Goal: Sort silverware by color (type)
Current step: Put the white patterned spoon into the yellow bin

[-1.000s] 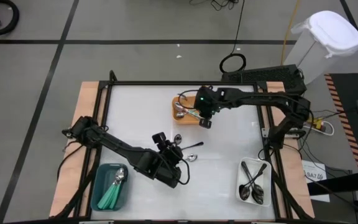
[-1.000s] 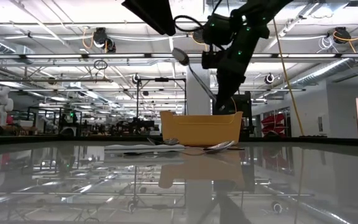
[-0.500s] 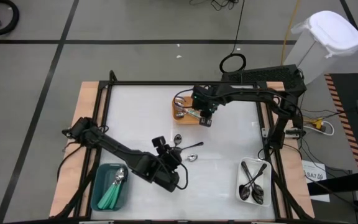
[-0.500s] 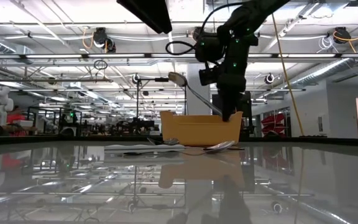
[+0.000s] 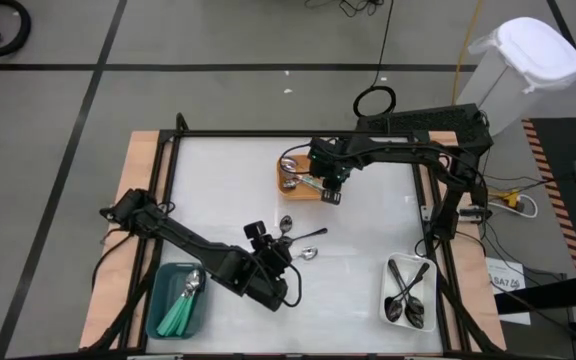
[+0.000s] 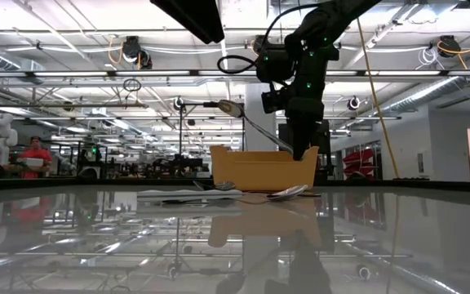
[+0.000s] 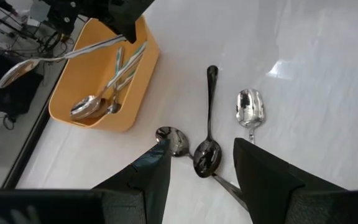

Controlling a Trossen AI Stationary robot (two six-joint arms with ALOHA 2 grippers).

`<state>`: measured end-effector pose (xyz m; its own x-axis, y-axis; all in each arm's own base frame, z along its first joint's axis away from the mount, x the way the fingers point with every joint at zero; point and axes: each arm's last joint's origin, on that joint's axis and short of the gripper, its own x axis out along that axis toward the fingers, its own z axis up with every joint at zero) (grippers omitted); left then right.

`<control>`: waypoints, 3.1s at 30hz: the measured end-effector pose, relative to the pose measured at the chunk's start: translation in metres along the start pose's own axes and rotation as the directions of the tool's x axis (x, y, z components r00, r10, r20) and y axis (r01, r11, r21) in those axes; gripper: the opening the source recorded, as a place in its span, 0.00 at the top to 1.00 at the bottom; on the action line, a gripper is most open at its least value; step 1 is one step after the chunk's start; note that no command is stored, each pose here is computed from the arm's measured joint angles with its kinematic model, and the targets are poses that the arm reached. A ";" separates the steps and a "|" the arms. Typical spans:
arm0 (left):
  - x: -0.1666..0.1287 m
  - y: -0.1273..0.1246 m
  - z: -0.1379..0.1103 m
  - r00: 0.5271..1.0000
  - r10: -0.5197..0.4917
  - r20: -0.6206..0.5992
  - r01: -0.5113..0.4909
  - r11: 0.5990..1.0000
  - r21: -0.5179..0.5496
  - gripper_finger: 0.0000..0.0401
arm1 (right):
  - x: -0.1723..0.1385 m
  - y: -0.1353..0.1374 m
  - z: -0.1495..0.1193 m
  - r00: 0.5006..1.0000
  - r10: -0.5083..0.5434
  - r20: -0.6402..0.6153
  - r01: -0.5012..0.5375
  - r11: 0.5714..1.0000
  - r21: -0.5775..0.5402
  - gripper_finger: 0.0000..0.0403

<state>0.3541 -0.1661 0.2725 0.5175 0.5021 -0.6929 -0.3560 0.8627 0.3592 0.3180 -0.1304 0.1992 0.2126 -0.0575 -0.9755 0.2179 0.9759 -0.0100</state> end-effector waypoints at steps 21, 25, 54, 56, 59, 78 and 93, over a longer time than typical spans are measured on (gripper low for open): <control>-0.003 -0.003 -0.002 1.000 -0.007 0.003 0.007 1.000 0.008 0.56 | 0.000 -0.001 -0.003 0.998 -0.051 -0.039 0.052 0.998 0.030 0.68; -0.003 -0.003 -0.002 1.000 -0.007 0.003 0.007 1.000 0.008 0.56 | -0.003 -0.001 -0.003 0.998 -0.053 -0.030 0.054 0.998 0.034 0.56; -0.024 -0.016 -0.020 0.999 -0.028 -0.028 0.030 0.994 0.105 0.56 | -0.003 0.015 0.038 0.916 -0.010 0.400 0.109 0.968 -0.227 0.45; -0.025 -0.017 -0.021 0.999 -0.030 -0.027 0.033 0.994 0.108 0.56 | 0.002 0.013 0.037 0.926 -0.010 0.378 0.102 0.969 -0.224 0.46; -0.026 -0.017 -0.022 0.999 -0.032 -0.026 0.034 0.993 0.109 0.56 | 0.011 0.011 0.039 0.929 -0.011 0.370 0.100 0.969 -0.224 0.47; -0.026 -0.015 -0.023 0.999 -0.017 -0.043 0.022 0.994 0.107 0.56 | 0.033 -0.012 0.038 0.943 -0.070 0.326 0.129 0.978 -0.164 0.88; -0.026 -0.015 -0.023 0.999 -0.019 -0.042 0.023 0.995 0.099 0.56 | 0.027 -0.014 0.036 0.937 -0.143 0.318 0.201 0.967 -0.157 0.67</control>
<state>0.3280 -0.1938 0.2704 0.4909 0.4828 -0.7252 -0.2652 0.8757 0.4035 0.3552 -0.1531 0.1807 0.4709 -0.2604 -0.8429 0.1038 0.9652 -0.2401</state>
